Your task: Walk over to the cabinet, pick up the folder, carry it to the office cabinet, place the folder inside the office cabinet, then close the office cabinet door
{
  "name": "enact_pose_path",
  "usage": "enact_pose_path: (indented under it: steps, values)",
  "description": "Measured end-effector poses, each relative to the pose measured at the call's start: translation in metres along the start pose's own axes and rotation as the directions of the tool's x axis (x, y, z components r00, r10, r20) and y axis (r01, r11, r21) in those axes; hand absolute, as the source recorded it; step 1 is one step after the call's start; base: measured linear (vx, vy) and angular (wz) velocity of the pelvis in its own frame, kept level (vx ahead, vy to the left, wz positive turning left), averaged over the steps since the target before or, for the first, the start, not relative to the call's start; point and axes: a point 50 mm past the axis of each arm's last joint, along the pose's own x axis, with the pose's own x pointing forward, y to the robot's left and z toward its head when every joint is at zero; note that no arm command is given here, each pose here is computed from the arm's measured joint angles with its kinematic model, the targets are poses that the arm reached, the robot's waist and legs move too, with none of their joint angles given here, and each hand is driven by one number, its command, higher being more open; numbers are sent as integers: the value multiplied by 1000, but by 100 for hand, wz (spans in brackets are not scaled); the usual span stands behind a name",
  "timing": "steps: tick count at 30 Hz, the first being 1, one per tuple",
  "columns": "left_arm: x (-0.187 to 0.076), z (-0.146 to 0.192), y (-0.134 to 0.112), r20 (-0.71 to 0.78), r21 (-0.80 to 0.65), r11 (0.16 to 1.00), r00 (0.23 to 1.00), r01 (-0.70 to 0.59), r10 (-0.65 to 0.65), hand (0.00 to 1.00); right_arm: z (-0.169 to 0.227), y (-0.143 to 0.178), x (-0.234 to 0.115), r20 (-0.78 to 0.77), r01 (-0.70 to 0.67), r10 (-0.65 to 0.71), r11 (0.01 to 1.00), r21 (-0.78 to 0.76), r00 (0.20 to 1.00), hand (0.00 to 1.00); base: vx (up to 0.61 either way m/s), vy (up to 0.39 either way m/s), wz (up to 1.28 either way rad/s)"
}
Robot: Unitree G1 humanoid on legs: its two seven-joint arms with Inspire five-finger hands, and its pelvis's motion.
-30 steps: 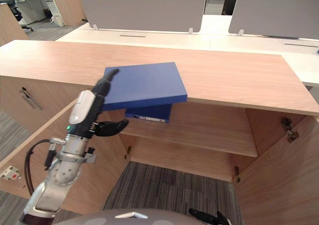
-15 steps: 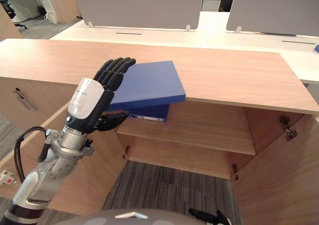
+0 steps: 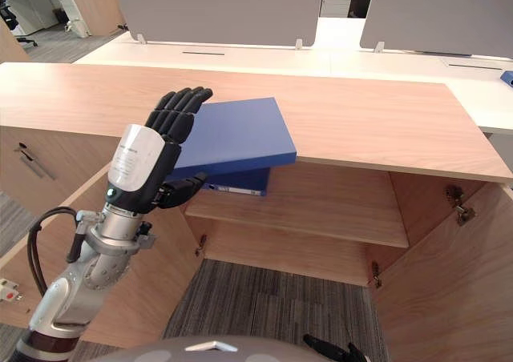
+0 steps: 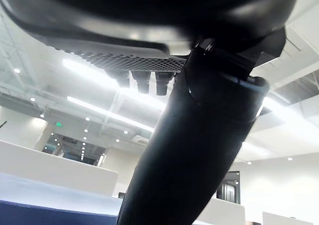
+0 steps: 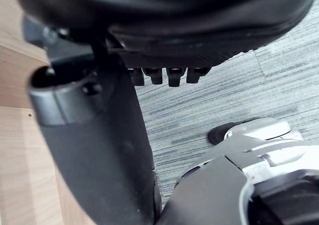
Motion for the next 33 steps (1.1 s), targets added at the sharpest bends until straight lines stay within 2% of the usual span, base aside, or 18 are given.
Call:
enact_pose_path:
  steps: [4, 9, 26, 27, 33]
  values:
    - [-1, 2, -9, -13, -24, 999, 1000, 25, -26, 100, 1, 0, 0, 1, -1, 1, 1000, 0, 1000, 100, -30, 1, -1]
    - [-9, -12, -25, -73, -10, 994, 991, 109, -109, 100, 1, 0, 0, 4, -1, 1, 1000, -2, 1000, 100, -7, 0, 0]
    - [-12, -31, -36, -149, 135, 973, 975, 187, -167, 100, 5, 2, 1, 12, -10, 10, 1000, -3, 1000, 100, 2, 0, 0]
    - [-12, -33, -37, -155, 147, 970, 973, 193, -170, 0, 6, 3, 1, 14, -11, 11, 1000, -3, 1000, 100, 0, 0, 0]
    - [-16, -39, -43, -197, 158, 963, 963, 218, -186, 0, 10, 5, 1, 17, -17, 17, 1000, -3, 1000, 100, 0, 0, 0]
